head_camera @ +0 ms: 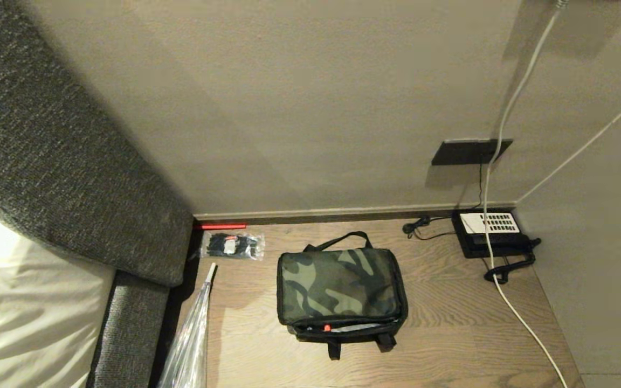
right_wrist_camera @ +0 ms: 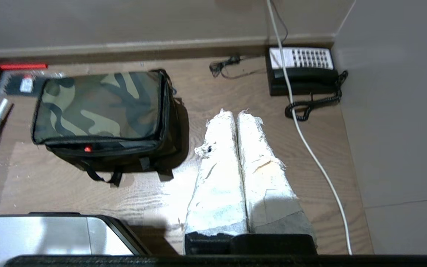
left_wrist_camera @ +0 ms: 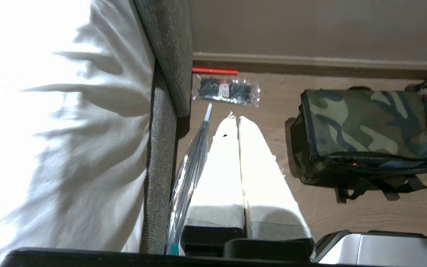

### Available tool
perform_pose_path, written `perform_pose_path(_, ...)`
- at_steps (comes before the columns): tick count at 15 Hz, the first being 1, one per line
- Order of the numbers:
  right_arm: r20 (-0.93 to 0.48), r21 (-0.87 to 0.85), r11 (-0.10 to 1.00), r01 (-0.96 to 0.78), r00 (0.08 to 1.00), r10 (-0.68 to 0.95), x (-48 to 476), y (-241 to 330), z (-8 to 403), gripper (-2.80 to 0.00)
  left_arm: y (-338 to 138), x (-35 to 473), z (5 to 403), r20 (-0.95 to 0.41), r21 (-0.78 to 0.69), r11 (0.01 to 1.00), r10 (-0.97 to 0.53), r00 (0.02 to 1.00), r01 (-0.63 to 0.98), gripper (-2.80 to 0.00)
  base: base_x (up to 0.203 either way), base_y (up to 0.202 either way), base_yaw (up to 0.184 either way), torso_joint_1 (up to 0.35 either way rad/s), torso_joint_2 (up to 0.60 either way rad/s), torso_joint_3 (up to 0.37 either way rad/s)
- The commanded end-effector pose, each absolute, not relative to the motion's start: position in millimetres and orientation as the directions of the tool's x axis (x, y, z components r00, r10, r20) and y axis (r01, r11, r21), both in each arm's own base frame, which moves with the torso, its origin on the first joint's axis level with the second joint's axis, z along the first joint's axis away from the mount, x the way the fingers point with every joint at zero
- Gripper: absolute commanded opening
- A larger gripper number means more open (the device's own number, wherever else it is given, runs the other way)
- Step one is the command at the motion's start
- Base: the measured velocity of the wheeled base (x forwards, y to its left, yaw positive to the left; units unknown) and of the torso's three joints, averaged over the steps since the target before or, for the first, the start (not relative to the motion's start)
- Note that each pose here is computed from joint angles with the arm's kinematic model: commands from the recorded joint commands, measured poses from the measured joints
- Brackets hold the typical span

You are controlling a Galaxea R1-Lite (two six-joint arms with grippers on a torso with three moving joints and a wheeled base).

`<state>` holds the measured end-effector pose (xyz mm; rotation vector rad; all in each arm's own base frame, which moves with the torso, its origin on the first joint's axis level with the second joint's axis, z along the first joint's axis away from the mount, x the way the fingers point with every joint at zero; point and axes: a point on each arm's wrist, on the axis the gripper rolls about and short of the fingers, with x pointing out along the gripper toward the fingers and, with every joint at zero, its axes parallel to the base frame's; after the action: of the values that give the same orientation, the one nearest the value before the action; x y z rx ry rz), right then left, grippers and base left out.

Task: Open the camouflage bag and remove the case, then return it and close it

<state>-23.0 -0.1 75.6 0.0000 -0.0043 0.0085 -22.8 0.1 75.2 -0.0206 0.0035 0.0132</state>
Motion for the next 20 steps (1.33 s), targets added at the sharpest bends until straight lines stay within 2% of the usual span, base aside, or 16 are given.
perform_pose_path(1,0.006,0.0,1.0,-0.009,1.0,0.009,-23.1,-0.1,75.5,-2.8,0.1,-22.6,74.3,-0.006,-0.021,1.0,0.014,1.0,-0.014,-2.8,0.0,0.0,0.0,-0.001,0.0,0.208)
perform_pose_path(20,0.006,0.002,1.0,-0.009,1.0,0.009,-23.1,-0.1,75.5,-2.8,0.1,-22.6,74.3,-0.006,-0.024,1.0,0.014,1.0,-0.014,-2.8,0.0,0.0,0.0,0.002,0.0,0.202)
